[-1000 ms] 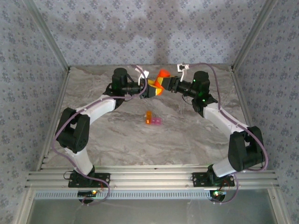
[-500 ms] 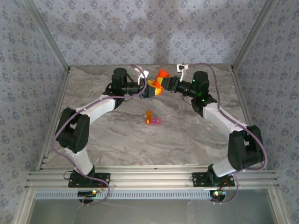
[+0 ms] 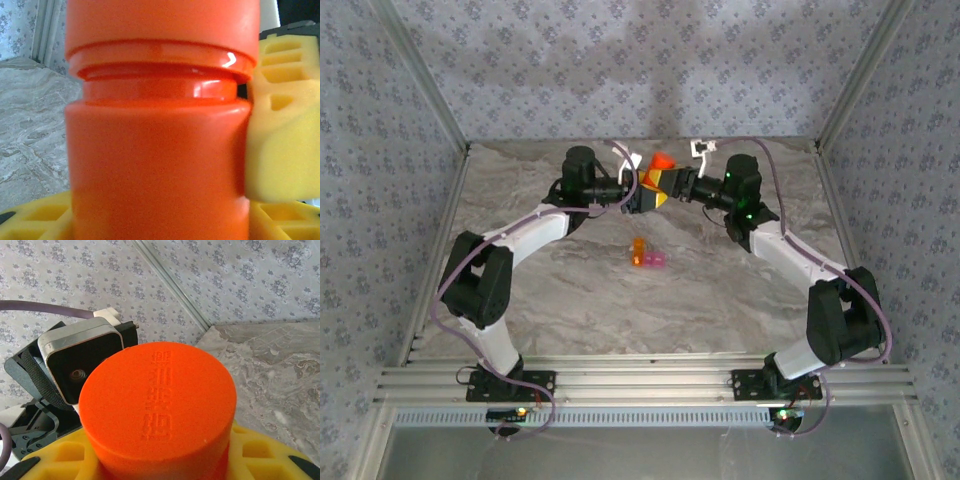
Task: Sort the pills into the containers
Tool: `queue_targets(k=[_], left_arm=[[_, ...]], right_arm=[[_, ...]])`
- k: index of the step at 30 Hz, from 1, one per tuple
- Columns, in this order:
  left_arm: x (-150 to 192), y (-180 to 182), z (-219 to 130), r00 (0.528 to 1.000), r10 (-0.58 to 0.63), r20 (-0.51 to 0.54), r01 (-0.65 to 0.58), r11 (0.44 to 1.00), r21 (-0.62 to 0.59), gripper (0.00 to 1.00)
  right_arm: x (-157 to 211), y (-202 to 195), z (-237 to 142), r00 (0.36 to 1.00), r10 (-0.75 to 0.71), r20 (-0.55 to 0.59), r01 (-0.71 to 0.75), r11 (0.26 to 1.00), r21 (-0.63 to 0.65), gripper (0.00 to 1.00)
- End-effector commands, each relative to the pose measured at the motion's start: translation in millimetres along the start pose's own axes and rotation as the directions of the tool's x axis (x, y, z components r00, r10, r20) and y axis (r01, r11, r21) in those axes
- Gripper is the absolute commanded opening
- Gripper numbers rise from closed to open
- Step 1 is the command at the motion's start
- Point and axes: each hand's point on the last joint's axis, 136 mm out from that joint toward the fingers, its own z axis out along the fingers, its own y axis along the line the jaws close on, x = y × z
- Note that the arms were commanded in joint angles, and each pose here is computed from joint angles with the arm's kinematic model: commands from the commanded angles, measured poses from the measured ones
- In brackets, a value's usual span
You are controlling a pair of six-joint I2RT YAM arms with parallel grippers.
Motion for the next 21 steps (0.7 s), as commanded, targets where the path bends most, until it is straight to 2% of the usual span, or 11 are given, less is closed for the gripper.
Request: queue_targets(k=[1,13,14,18,19,20,21], left_arm=[[-26.6,-27.0,-4.8,0.994,0.099,0.036,-0.101,0.994,0.044,0.59],[-23.4,-23.7,-8.4,0.995,0.091,0.038,-0.092,0.995,0.03,0.36],[-23.9,-23.0,-8.6,0.995,0.09,0.04,-0.091,0.995,0.027,0.33],[-25.4,-22.6,-10.4,0.994,0.095,0.045,-0.096,0.995,0.023,0.09],[-25.8,-23.3,-10.4,0.994,0.097,0.046,-0.098,0.995,0.023,0.07],[-26.1,-22.5,-10.8,0.994,0.096,0.047,-0.097,0.995,0.017,0.07],[-25.5,-22.1,-10.5,0.995,0.094,0.045,-0.095,0.995,0.016,0.14]], right_arm=[[-17.2,14.6,0.8,0.999,-0.026,0.031,0.027,0.999,-0.037,0.17],[-21.7,8.8,-6.1,0.998,-0.029,0.049,0.03,1.0,-0.01,0.16],[-23.0,8.4,-7.1,0.998,-0.029,0.053,0.029,1.0,-0.008,0.16],[-24.4,8.9,-8.6,0.998,-0.031,0.056,0.031,0.999,-0.008,0.18],[-23.6,8.4,-8.6,0.998,-0.029,0.054,0.03,1.0,-0.007,0.18],[-24.3,9.8,-9.0,0.998,-0.031,0.055,0.032,0.999,-0.01,0.18],[-23.7,9.4,-8.9,0.998,-0.029,0.055,0.03,1.0,-0.01,0.17]])
